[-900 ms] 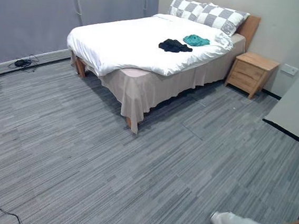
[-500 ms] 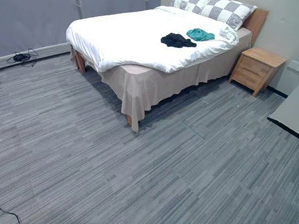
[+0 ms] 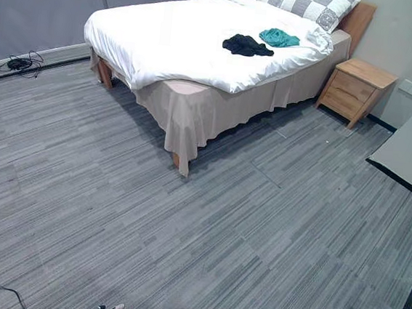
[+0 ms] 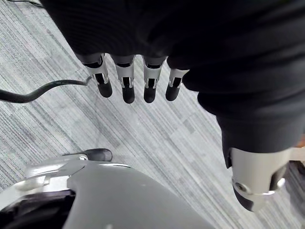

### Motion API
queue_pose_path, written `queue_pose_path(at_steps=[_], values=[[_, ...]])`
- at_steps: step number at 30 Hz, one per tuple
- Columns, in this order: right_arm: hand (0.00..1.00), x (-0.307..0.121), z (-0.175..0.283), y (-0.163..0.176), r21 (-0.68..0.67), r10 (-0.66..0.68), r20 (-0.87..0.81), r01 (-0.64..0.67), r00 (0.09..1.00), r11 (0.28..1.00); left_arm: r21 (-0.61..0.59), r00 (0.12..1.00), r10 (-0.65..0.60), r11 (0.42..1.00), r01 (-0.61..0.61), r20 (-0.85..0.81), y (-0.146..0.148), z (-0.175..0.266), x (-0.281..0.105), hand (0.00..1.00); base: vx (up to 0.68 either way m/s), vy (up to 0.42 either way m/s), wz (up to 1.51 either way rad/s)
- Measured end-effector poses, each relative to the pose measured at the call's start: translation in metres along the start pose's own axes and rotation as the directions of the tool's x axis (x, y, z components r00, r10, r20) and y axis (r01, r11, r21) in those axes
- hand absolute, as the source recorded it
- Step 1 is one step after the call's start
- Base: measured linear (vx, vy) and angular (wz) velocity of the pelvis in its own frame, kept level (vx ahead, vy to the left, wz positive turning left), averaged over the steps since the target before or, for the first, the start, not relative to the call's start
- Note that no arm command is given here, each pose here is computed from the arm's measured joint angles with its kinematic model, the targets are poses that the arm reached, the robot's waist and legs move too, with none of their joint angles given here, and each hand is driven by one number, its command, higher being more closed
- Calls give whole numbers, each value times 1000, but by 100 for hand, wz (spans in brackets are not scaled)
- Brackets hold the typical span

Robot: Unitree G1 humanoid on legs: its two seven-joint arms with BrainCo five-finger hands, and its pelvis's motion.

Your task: Tidy the bed and pick cloth on bed and put in laundry

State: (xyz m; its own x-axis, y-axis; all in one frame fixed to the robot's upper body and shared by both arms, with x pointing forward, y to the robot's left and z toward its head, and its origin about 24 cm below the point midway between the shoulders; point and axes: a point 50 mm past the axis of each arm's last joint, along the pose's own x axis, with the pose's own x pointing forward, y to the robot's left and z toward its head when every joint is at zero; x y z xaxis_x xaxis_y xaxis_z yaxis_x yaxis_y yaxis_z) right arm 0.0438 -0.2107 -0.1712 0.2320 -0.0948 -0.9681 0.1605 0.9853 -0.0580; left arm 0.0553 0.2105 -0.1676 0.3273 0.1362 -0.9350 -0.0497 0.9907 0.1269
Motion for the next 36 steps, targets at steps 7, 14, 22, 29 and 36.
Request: queue_pose_path(at_steps=[7, 14, 22, 29, 36], values=[[0, 0, -1, 0, -16, 10, -5, -10, 1000, 1000, 2, 1000, -2, 1000, 2, -10, 0, -3, 0, 0, -40, -3, -12], [0, 1, 7, 3, -24, 19, 18, -19, 1000, 1000, 21, 1000, -4, 1000, 4, 0, 2, 2, 1, 0, 49, -4, -3], [0, 0, 8, 2, 113, 12, 38, -16, 999, 993, 3, 1000, -7, 1000, 7, 25, 6, 10, 2, 0, 190, -107, 28], [0, -2, 4, -7, 173, -20, 45, 12, 999, 985, -27, 997, -53, 998, 54, 52, -6, 14, 2, 0, 338, -342, -29], [0, -3, -11, -12, 194, -33, -14, 35, 999, 980, -10, 993, -86, 996, 87, 75, -14, 14, 2, 0, 355, -286, -23]])
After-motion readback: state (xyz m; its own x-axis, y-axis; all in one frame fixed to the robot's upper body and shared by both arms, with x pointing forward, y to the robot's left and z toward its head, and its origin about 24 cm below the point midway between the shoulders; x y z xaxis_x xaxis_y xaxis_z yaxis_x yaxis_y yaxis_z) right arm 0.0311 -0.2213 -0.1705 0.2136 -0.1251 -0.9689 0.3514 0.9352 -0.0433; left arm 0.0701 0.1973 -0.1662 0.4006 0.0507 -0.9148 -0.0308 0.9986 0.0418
